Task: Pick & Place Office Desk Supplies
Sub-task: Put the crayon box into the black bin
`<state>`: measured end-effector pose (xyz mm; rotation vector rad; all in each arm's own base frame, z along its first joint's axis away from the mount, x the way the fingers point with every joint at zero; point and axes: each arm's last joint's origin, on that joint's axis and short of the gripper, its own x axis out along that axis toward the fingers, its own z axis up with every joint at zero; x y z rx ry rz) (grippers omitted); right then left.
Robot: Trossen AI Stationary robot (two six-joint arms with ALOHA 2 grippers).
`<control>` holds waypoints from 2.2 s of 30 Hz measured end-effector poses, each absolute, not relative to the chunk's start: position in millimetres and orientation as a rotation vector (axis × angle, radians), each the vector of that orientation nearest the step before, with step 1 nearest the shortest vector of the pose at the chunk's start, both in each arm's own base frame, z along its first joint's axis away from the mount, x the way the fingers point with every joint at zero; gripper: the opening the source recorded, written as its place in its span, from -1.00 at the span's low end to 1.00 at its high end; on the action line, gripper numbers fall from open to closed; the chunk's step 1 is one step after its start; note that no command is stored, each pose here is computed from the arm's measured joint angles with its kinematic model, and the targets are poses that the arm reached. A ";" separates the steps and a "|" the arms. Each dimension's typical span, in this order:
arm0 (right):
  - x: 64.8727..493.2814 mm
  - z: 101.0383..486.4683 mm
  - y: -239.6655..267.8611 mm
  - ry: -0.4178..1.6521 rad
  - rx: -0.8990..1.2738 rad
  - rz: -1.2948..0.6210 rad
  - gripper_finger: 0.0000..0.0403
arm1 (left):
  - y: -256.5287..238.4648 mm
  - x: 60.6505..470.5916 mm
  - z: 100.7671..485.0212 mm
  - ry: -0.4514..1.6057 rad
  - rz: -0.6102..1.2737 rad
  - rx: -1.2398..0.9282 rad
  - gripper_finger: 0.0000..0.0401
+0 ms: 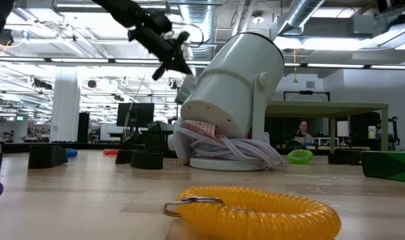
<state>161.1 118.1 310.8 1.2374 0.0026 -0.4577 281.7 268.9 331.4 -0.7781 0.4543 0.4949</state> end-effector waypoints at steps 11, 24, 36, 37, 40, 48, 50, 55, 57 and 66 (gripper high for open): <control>161.1 310.7 118.0 0.003 1.237 -0.458 0.14 | 204.4 302.8 331.0 0.669 0.516 -0.807 -1.00; 160.5 308.9 118.2 0.036 1.227 -0.453 0.14 | 149.4 323.6 322.6 0.793 0.651 -0.825 -1.00; 158.6 304.5 116.8 0.055 1.255 -0.479 0.14 | 125.7 327.5 295.3 0.854 0.761 -0.914 -1.00; 158.4 304.2 116.7 0.058 1.258 -0.481 0.14 | 123.8 327.8 293.7 0.855 0.769 -0.919 -1.00; 158.3 304.0 116.6 0.063 1.258 -0.480 0.14 | 120.8 329.6 289.9 0.836 0.796 -0.927 -1.00; 156.8 301.9 117.4 0.096 1.259 -0.478 0.14 | 122.3 326.7 271.2 0.833 0.851 -0.972 -1.00; 156.2 301.9 118.2 0.100 1.259 -0.473 0.14 | 122.5 326.7 265.2 0.827 0.854 -0.981 -1.00; 155.2 301.8 119.5 0.107 1.259 -0.465 0.14 | 124.9 327.0 259.2 0.795 0.868 -0.998 -0.98; 155.2 301.8 119.6 0.106 1.267 -0.465 0.14 | 126.4 327.7 260.0 0.766 0.893 -0.981 -0.94; 155.4 302.0 120.0 0.118 1.276 -0.458 0.14 | 132.4 327.9 261.7 0.726 0.906 -0.966 -0.50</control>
